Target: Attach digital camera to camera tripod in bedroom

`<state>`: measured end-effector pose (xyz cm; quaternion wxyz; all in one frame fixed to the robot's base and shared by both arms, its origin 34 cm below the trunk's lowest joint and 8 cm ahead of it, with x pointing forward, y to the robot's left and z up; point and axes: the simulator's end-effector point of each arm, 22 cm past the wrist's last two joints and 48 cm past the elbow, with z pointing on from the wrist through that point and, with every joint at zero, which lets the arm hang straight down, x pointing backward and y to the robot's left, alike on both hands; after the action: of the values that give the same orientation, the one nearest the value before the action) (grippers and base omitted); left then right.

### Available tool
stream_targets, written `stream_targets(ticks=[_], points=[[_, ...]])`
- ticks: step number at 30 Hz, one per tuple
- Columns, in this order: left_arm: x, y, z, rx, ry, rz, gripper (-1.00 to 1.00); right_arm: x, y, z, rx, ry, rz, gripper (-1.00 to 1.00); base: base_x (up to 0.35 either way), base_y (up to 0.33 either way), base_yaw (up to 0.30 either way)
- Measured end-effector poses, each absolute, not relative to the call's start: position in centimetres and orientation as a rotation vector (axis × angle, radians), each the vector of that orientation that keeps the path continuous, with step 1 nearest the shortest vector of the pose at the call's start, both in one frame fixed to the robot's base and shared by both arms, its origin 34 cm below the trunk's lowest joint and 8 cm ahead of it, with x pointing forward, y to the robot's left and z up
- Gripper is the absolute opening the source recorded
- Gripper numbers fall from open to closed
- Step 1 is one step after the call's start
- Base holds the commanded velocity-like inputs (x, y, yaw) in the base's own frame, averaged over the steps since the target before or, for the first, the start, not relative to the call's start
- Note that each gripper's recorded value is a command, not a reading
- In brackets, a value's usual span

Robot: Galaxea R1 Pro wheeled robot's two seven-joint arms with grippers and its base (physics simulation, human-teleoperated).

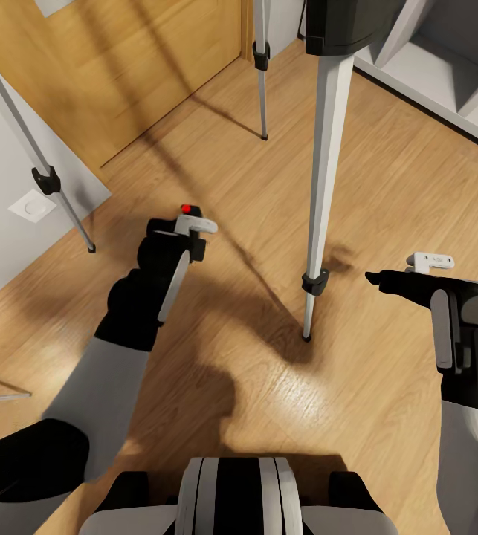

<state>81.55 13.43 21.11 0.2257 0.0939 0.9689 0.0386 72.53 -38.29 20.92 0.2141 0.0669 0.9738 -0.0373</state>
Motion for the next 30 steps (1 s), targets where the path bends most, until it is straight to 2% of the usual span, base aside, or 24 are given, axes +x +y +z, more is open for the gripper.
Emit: stream_targets(ticks=[30], points=[[77.6, 7.9, 26.6, 0.383, 2.566, 0.044, -1.0, 74.2, -38.1, 24.9, 0.185, 2.642, -0.093, 1.0, 0.0, 0.0, 0.0]])
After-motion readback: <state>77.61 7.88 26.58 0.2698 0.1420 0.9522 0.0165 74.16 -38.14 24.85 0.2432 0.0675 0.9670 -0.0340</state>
